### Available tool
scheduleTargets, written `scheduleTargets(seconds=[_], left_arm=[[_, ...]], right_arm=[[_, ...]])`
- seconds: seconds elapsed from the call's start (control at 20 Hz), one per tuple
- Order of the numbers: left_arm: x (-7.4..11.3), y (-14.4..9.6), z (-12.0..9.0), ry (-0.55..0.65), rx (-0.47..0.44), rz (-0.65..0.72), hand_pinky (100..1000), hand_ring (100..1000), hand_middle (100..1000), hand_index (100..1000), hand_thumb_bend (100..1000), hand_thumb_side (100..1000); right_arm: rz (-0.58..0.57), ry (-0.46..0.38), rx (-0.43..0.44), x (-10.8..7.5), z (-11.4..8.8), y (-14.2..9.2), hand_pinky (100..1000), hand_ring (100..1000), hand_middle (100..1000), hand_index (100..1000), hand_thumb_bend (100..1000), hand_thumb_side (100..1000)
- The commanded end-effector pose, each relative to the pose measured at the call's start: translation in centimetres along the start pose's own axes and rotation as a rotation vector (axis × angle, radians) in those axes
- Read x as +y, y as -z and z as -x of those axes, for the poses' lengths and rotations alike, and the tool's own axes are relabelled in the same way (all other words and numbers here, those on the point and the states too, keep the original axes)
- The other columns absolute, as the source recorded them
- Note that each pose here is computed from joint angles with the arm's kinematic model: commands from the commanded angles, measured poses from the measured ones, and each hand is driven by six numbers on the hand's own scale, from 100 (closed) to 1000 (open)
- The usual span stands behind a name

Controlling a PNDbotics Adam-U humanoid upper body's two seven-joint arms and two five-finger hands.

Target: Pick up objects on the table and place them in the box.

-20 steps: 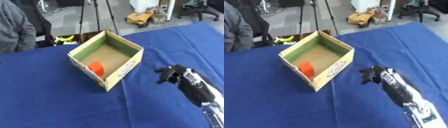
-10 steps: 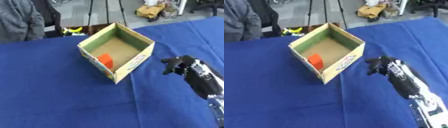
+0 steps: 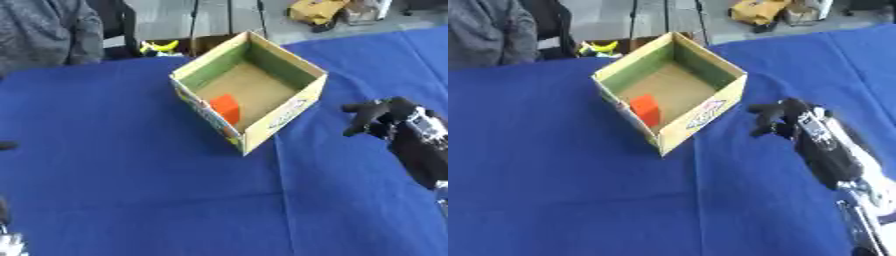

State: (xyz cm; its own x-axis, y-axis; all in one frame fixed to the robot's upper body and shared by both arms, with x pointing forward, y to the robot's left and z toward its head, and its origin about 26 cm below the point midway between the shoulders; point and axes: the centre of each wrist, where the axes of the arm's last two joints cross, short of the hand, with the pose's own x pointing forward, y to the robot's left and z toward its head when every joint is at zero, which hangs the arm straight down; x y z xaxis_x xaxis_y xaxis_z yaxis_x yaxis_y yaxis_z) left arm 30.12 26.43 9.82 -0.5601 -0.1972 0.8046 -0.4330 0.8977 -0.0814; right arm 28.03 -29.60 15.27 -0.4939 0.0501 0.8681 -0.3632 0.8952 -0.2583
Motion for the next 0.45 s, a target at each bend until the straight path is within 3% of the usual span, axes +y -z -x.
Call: scheduleTargets(seconds=[0.05,0.45], left_arm=[[0.23,0.15,-0.16,-0.006,-0.012,-0.011,521,738,596,719,212,956],[0.20,0.04,-0.02,-0.009,-0.007,-0.016,520,732,589,716,205,961]], right_arm=[[-0.005,-0.018,-0.023,-0.27,-0.86,0.08,620,850,548,578,100,769],[0.005,-0.015,-0.021,-0.20,-0.65,-0.20,610,843,548,578,100,771]])
